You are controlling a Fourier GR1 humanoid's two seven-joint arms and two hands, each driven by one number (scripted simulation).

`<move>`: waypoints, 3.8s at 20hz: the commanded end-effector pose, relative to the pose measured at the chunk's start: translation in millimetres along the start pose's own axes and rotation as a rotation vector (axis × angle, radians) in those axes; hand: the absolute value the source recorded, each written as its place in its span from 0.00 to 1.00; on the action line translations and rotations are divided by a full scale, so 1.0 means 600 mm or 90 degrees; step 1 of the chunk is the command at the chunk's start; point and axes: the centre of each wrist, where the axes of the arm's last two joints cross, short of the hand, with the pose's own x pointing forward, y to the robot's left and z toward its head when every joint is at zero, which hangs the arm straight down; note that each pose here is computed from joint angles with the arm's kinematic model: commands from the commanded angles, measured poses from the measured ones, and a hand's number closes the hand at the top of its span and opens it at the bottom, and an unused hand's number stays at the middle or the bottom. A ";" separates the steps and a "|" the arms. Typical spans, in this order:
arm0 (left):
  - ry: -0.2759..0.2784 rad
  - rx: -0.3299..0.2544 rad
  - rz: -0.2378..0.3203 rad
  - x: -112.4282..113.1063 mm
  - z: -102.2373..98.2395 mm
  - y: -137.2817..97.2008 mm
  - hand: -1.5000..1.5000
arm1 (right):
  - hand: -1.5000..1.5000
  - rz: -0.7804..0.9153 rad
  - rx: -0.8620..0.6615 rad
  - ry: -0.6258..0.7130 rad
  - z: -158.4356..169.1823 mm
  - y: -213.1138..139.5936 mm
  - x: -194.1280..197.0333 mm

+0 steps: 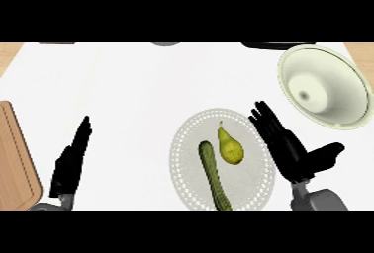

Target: Pick the pear from the placemat and place it in the bowl

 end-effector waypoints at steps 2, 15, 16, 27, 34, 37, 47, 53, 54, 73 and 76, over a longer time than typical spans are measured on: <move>-0.017 -0.078 0.079 0.044 -0.031 -0.020 0.50 | 1.00 0.136 -0.028 0.033 -0.014 -0.013 0.047; -0.038 -0.263 0.242 0.123 -0.025 -0.079 0.50 | 0.00 0.517 -0.106 0.040 -0.017 0.091 0.108; -0.041 -0.265 0.234 0.132 -0.016 -0.093 0.50 | 0.00 0.569 -0.098 0.064 -0.020 0.086 0.120; -0.043 -0.277 0.243 0.162 -0.053 -0.090 0.50 | 0.00 0.838 -0.093 0.385 -0.114 0.187 0.245; -0.040 -0.276 0.241 0.149 -0.026 -0.102 0.50 | 0.00 0.790 -0.042 0.541 -0.171 0.233 0.230; -0.044 -0.283 0.240 0.162 -0.024 -0.101 0.50 | 0.00 0.795 -0.053 0.594 -0.204 0.226 0.216; -0.037 -0.265 0.240 0.144 -0.007 -0.099 0.50 | 0.00 0.814 -0.029 0.712 -0.209 0.221 0.140; -0.042 -0.266 0.243 0.144 -0.025 -0.105 0.50 | 0.00 0.817 -0.005 0.730 -0.233 0.188 0.137; -0.049 -0.262 0.238 0.162 -0.035 -0.077 0.50 | 0.00 0.820 0.000 0.722 -0.218 0.188 0.132; -0.042 -0.257 0.240 0.159 -0.037 -0.064 0.50 | 0.00 0.825 -0.040 0.722 -0.211 0.210 0.040; -0.042 -0.259 0.239 0.147 -0.030 -0.073 0.50 | 0.00 0.832 -0.036 0.720 -0.204 0.213 0.042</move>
